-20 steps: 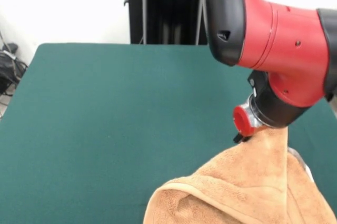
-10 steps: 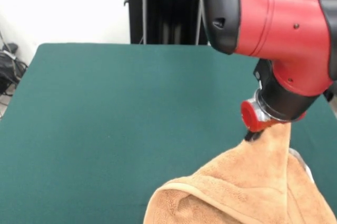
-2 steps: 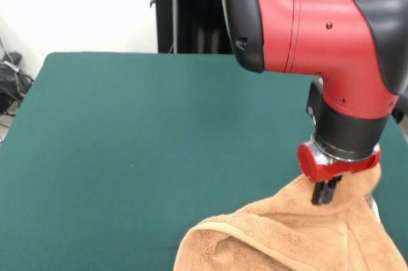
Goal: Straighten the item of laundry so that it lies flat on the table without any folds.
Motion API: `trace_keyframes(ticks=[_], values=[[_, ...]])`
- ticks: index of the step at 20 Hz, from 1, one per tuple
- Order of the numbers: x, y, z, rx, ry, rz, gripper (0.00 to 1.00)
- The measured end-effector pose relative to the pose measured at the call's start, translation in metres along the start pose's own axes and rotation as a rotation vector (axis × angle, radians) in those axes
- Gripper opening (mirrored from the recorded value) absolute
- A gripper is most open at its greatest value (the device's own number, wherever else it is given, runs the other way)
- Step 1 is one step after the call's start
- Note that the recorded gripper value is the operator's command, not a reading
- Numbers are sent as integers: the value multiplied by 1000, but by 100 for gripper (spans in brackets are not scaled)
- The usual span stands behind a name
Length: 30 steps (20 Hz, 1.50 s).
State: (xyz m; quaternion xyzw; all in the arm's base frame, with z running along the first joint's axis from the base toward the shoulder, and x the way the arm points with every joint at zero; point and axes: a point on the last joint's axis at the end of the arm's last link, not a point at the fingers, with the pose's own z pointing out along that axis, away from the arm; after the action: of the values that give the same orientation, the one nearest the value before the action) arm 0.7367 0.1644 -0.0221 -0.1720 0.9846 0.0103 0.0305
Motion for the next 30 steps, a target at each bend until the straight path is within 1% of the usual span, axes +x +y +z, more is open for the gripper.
trace_keyframes(ticks=[6, 12, 15, 21, 28, 30], values=[[-2, 15, 1, -22, -34, -1, 0], [-5, 25, -2, -43, -41, -4, 0], [-5, 28, -6, -43, -53, -4, 0], [4, 28, -7, -43, -75, 9, 0], [12, 29, -4, -50, -120, 35, 0], [16, 31, -3, -52, -116, 33, 0]])
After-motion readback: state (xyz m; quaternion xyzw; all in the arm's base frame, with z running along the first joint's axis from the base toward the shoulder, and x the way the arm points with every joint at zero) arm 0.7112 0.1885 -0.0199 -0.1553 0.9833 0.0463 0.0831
